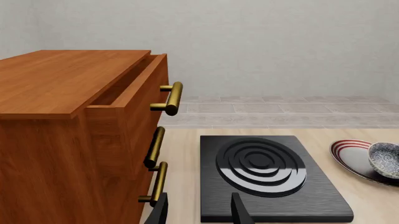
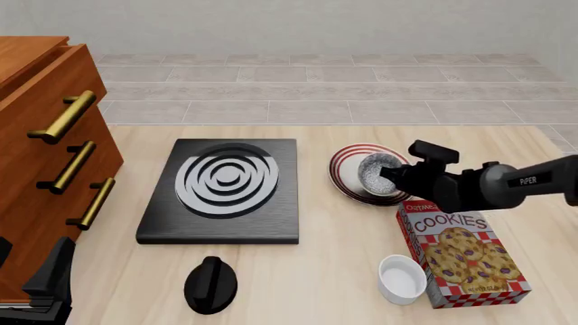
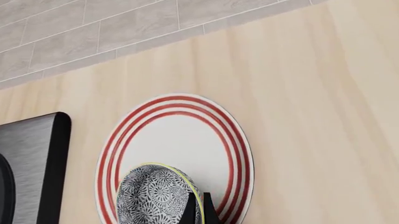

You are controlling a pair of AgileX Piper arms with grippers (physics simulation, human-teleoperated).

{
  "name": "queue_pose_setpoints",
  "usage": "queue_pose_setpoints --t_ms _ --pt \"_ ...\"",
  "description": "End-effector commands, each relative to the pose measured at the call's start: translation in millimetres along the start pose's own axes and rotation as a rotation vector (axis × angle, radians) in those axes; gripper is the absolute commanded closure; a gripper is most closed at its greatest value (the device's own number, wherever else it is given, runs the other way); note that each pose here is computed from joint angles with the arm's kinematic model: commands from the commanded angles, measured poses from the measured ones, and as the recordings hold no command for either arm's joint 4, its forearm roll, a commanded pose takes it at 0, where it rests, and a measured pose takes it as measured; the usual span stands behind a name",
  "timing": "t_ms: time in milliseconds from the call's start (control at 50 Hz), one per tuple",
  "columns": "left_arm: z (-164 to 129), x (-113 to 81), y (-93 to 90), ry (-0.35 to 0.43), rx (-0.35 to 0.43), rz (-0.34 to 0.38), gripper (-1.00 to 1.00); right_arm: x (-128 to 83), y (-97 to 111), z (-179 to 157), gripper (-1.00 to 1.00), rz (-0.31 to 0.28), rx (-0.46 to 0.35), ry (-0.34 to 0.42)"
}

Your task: Pick the akita bowl next to the ramekin and place it on the plate.

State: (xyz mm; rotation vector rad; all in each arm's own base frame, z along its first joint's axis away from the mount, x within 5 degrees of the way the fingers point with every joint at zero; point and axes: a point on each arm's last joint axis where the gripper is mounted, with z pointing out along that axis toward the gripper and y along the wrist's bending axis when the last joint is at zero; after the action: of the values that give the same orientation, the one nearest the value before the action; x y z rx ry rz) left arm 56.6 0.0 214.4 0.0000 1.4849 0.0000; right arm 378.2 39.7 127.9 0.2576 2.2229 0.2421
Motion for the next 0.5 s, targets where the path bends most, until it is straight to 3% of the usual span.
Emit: queue_pose_setpoints --t_ms 20,500 --pt "0.0 0.0 0.0 0.000 0.000 0.000 -1.00 -3.1 0.2 3.2 1.00 0.012 0.000 -0.008" --pt "0.0 0.0 0.0 0.000 0.000 0.000 -1.00 4.8 -2.9 9.3 1.00 0.008 0.004 -0.001"
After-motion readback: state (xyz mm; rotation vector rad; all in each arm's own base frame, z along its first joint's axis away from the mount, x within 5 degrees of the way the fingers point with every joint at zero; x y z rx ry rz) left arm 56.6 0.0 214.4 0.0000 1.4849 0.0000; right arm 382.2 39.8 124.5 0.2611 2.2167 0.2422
